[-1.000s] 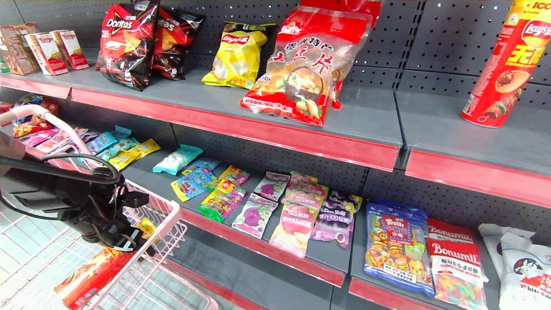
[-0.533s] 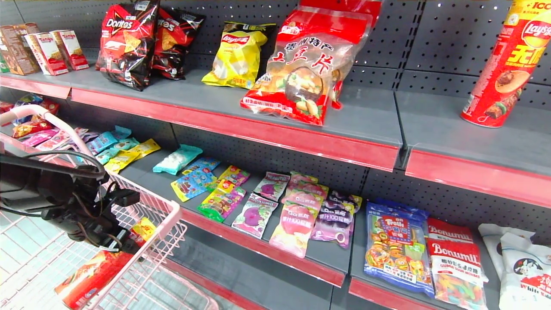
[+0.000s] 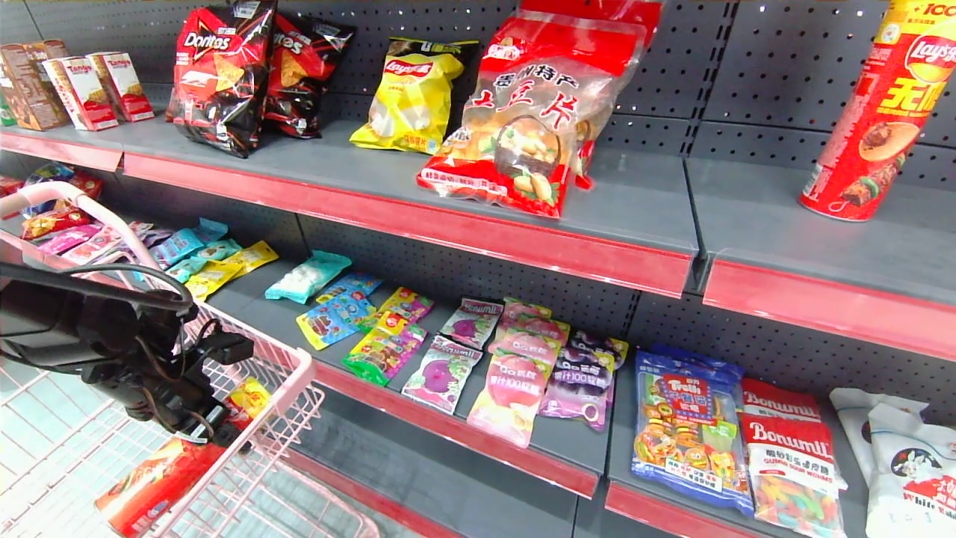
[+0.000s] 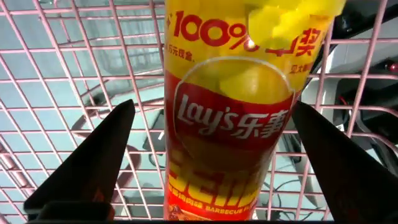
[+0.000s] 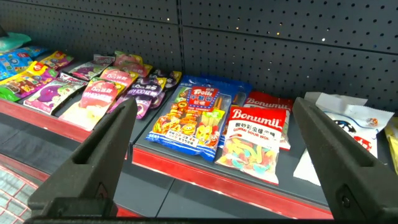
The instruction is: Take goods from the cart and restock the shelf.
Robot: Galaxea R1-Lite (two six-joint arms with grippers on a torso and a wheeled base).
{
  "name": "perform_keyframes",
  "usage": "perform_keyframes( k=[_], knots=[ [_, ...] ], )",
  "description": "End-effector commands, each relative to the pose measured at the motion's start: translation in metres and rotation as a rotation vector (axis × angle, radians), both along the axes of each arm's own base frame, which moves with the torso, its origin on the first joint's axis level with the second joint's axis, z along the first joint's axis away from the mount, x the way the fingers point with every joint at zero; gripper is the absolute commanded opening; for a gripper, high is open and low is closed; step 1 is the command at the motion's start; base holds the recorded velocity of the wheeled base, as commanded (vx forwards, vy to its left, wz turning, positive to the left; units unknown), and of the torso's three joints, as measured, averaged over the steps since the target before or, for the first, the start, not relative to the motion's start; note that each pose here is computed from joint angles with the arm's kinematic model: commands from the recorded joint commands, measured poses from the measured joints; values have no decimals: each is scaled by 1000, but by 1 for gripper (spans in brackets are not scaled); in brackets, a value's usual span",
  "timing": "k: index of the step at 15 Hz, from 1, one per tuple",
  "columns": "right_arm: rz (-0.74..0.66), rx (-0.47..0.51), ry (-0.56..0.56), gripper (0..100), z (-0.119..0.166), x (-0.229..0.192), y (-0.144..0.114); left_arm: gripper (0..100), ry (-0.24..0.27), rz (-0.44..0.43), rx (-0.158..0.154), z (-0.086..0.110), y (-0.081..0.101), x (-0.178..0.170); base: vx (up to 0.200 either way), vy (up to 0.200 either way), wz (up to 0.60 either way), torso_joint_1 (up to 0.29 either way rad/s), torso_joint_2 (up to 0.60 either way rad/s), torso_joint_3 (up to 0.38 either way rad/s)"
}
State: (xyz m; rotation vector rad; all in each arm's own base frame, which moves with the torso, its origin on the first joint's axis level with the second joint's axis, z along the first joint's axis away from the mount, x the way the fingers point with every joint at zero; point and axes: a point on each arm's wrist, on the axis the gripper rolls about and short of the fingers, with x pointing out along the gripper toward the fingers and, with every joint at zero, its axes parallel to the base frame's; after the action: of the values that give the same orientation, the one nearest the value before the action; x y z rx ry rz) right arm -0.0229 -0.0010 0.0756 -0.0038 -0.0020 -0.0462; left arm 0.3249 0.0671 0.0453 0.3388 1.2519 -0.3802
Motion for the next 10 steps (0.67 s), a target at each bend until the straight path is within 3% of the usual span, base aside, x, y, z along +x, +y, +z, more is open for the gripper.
perform_keyframes(
  k=[1, 2, 3, 10],
  knots=[
    [0, -1, 1, 100, 0, 0, 0, 100, 4, -9, -5, -3, -2, 3, 0, 0, 0, 0, 0, 0],
    [0, -1, 1, 100, 0, 0, 0, 100, 0, -17, -17, -3, -3, 4, 0, 0, 0, 0, 0, 0],
    [0, -1, 1, 100, 0, 0, 0, 0, -8, -22, -26, -2, -4, 6, 0, 0, 0, 0, 0, 0],
    [0, -1, 1, 100, 0, 0, 0, 0, 21, -12, -38, -8, -3, 0, 0, 0, 0, 0, 0, 0]
  ],
)
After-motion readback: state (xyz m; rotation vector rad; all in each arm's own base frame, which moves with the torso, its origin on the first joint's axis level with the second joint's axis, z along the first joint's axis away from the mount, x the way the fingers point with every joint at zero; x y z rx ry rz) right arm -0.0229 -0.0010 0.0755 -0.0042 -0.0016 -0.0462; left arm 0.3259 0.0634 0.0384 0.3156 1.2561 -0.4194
